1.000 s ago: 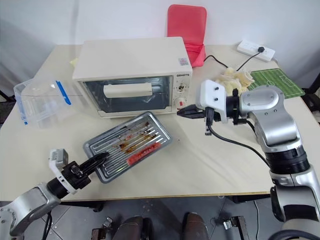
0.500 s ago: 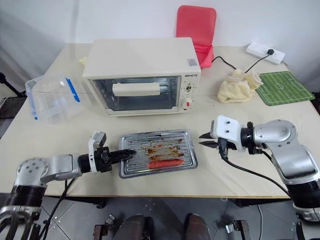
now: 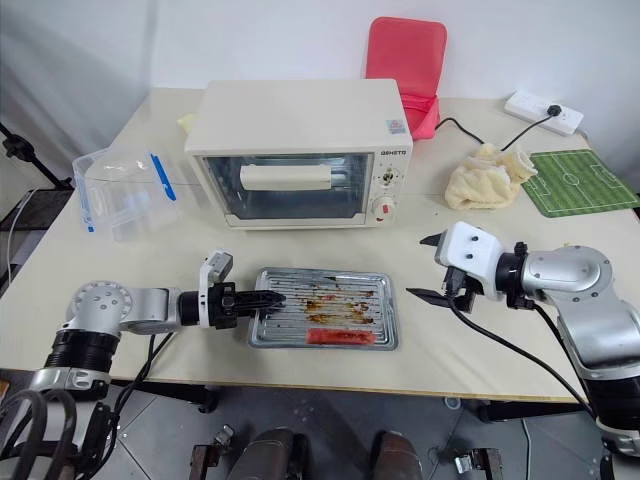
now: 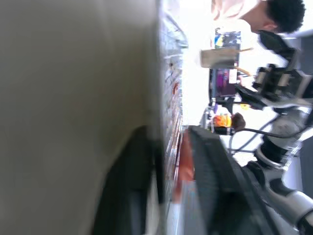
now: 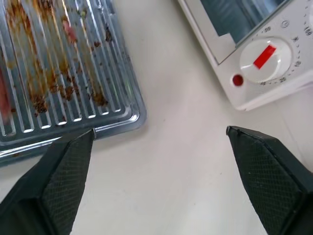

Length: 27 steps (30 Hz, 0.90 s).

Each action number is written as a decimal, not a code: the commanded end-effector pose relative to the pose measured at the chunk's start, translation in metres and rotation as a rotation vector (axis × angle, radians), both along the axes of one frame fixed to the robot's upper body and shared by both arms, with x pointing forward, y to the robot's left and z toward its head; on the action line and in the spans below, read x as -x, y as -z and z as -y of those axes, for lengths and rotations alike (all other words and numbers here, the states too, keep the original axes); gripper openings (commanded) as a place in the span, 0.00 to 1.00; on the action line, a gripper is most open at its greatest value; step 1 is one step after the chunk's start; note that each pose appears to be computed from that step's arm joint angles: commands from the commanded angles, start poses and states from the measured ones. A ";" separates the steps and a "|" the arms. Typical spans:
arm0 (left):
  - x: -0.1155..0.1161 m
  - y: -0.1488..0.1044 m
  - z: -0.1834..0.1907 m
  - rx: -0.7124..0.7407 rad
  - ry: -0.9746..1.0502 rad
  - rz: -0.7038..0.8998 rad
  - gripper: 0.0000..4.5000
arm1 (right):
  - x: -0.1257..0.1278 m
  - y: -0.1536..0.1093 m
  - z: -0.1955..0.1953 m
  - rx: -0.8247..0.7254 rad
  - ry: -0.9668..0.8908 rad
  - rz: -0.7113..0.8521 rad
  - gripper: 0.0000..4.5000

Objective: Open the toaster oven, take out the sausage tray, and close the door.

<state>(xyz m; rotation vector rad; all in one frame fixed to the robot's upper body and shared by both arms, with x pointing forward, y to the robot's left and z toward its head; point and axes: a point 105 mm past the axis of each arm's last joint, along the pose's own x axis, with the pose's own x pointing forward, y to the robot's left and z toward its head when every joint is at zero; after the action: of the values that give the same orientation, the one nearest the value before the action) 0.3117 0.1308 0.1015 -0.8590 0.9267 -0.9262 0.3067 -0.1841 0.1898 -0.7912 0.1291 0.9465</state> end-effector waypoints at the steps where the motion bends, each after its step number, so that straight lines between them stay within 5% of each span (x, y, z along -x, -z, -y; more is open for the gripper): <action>1: -0.013 0.011 -0.017 -0.071 -0.083 -0.001 0.52 | -0.003 -0.017 -0.001 0.000 -0.010 0.073 1.00; 9: -0.028 -0.019 -0.049 -0.189 -0.112 0.298 0.99 | -0.007 -0.016 -0.002 0.017 -0.054 0.048 1.00; 15: -0.016 -0.068 -0.079 -0.265 -0.016 0.863 1.00 | -0.009 -0.007 0.001 0.013 -0.096 -0.010 1.00; 18: -0.004 -0.068 -0.094 -0.467 0.068 1.173 1.00 | -0.011 -0.001 0.008 -0.016 -0.083 -0.042 1.00; 27: 0.030 -0.048 -0.114 -0.409 0.101 1.180 1.00 | -0.011 0.026 0.040 -0.039 0.042 -0.046 1.00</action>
<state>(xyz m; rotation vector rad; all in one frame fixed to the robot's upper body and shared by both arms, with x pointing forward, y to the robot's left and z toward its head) 0.2838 0.2447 0.1372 0.1279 0.1509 -1.0550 0.3165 -0.2189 0.1523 -0.7125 0.2264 0.9658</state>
